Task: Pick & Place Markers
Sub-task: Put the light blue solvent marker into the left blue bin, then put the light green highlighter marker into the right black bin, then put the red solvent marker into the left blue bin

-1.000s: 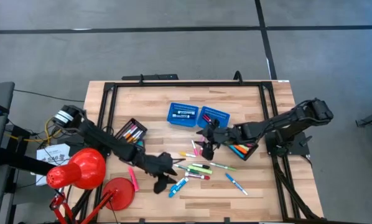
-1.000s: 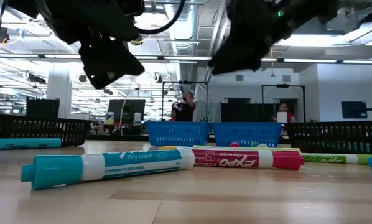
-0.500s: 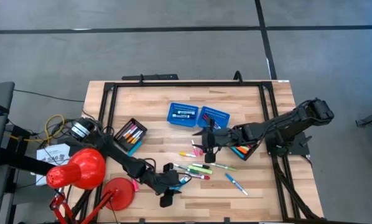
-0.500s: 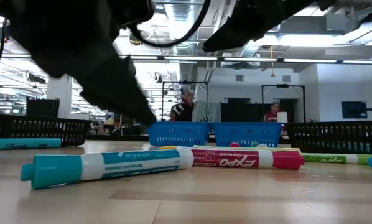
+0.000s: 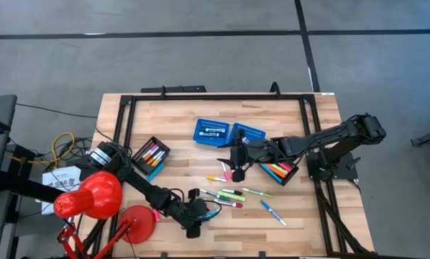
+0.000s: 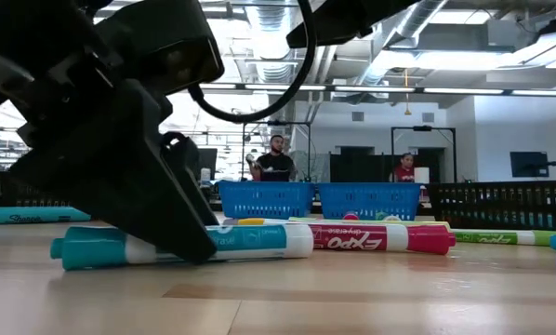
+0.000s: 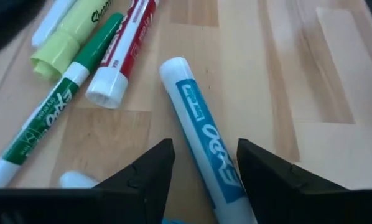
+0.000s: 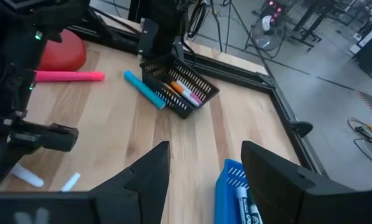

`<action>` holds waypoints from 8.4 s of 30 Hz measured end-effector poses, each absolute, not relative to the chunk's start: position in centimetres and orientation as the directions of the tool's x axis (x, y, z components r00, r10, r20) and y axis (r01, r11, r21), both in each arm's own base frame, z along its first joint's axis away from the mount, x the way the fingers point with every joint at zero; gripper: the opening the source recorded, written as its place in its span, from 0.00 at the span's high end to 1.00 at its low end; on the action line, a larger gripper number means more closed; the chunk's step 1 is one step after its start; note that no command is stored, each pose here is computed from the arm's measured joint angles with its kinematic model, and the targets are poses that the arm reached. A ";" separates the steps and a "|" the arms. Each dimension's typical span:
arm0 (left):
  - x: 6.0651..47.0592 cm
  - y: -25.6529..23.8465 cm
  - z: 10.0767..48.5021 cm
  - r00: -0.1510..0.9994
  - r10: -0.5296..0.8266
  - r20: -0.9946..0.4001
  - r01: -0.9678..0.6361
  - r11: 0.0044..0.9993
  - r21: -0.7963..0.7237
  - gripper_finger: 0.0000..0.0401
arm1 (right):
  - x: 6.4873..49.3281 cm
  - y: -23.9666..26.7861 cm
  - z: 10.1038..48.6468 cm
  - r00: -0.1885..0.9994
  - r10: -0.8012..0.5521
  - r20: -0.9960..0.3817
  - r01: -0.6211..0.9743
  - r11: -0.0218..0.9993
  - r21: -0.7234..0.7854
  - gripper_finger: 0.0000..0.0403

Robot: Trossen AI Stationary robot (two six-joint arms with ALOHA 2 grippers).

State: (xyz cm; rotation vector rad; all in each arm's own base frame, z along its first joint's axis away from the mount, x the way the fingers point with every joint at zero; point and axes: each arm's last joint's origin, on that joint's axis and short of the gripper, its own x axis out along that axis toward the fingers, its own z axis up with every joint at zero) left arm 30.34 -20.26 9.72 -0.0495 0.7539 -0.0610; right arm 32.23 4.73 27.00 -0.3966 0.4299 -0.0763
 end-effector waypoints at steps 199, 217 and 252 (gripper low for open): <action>31.4 -7.6 16.8 0.767 -0.606 -0.211 0.581 0.796 -0.173 0.59 | 28.6 18.8 18.2 0.720 0.070 -0.690 -0.028 0.997 0.071 0.58; 28.5 -12.0 15.0 0.647 -0.712 -0.273 0.661 0.702 -0.266 0.59 | 31.9 28.1 9.6 0.757 0.248 -0.605 -0.321 0.947 -0.014 0.56; 28.5 -12.0 15.0 0.660 -0.699 -0.275 0.643 0.715 -0.276 0.59 | 31.6 28.3 9.5 0.755 0.247 -0.607 -0.368 0.926 -0.081 0.57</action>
